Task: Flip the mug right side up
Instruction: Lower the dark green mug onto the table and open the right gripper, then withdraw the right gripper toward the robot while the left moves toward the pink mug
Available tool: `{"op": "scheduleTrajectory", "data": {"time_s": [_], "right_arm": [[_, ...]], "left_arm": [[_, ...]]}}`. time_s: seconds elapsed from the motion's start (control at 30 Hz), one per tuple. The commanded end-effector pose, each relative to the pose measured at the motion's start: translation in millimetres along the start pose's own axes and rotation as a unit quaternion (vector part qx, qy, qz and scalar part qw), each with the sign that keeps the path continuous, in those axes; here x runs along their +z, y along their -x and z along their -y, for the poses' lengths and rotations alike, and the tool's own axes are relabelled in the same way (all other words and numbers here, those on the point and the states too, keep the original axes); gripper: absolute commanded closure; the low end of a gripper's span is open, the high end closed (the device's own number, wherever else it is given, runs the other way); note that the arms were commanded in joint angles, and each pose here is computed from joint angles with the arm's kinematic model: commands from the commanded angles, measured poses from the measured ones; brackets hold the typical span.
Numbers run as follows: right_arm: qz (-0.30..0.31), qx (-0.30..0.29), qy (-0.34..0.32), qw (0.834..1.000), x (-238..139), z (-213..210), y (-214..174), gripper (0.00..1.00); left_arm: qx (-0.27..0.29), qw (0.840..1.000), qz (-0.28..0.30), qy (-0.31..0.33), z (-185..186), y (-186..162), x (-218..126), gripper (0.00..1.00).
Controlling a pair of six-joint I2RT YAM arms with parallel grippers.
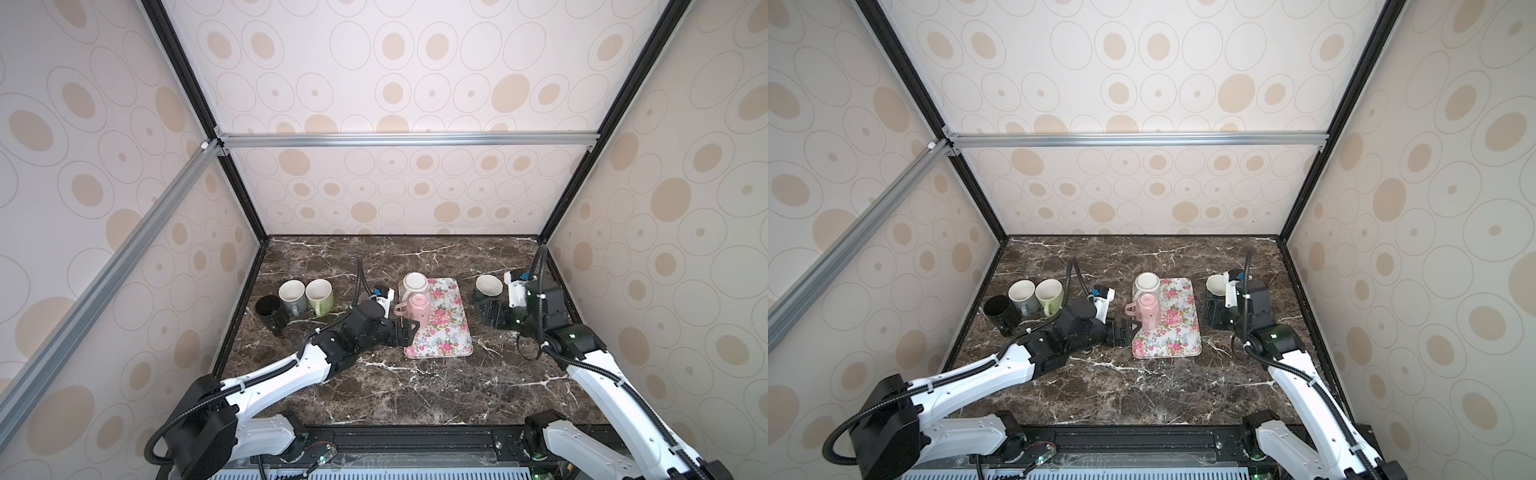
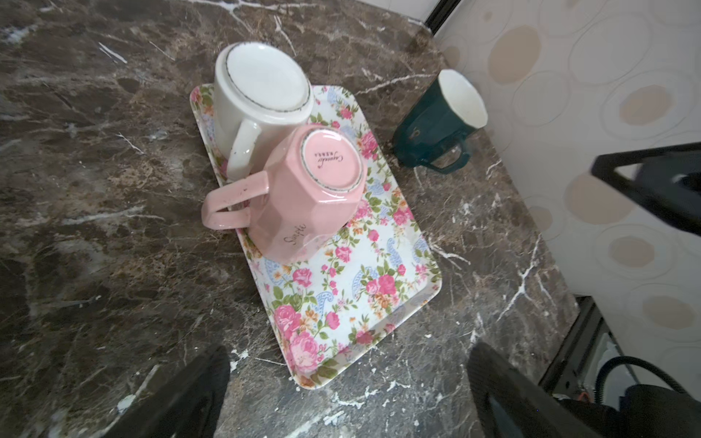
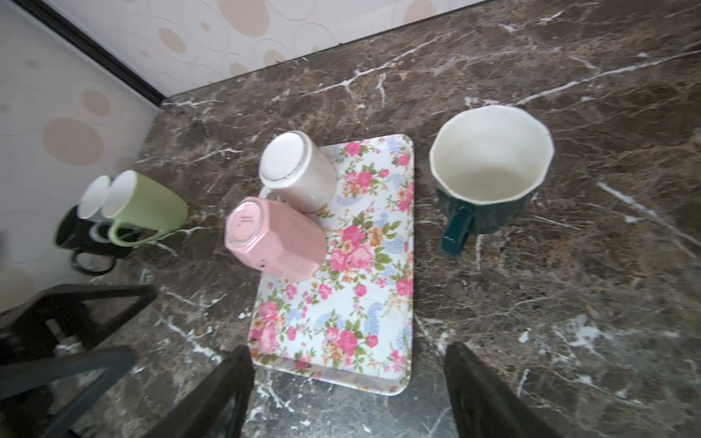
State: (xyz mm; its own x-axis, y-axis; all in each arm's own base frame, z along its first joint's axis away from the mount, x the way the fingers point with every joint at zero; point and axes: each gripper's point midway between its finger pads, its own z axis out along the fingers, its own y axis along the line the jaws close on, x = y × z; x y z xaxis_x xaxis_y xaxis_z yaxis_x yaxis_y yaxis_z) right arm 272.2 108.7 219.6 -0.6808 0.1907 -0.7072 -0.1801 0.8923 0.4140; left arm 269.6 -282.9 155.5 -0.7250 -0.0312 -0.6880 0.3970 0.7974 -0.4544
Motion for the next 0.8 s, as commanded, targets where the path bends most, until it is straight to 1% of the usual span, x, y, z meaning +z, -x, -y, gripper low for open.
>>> {"op": "scheduleTrajectory", "data": {"time_s": [0.0, 0.13, 0.23, 0.33, 0.47, 0.63, 0.77], "right_arm": [[-0.016, 0.029, 0.071, 0.997, -13.1, -20.5, -19.0, 0.18], [-0.025, 0.038, 0.106, 0.993, -25.7, -31.7, -31.0, 0.17], [-0.029, 0.048, 0.107, 0.993, -33.3, -32.1, -36.6, 0.17], [-0.027, 0.053, 0.110, 0.992, -43.4, -32.5, -43.2, 0.17], [-0.018, 0.065, 0.115, 0.991, -50.4, -29.8, -55.3, 0.16], [-0.038, 0.086, 0.117, 0.989, -52.9, -25.5, -77.4, 0.15], [-0.036, 0.091, 0.113, 0.989, -55.9, -20.6, -87.9, 0.16]], "left_arm": [[0.051, 0.998, 0.022, -0.007, 16.6, 30.1, 4.6, 0.02], [0.086, 0.996, 0.018, 0.016, 17.2, 42.9, 18.2, 0.02], [0.098, 0.995, 0.013, 0.024, 17.5, 49.0, 28.3, 0.02], [0.105, 0.994, 0.002, 0.021, 18.2, 51.1, 42.0, 0.02], [0.112, 0.993, -0.012, 0.033, 12.6, 52.8, 60.8, 0.02], [0.118, 0.992, -0.016, 0.034, 10.4, 54.3, 76.5, 0.02], [0.125, 0.991, -0.022, 0.032, 9.7, 54.8, 87.3, 0.02]]}}
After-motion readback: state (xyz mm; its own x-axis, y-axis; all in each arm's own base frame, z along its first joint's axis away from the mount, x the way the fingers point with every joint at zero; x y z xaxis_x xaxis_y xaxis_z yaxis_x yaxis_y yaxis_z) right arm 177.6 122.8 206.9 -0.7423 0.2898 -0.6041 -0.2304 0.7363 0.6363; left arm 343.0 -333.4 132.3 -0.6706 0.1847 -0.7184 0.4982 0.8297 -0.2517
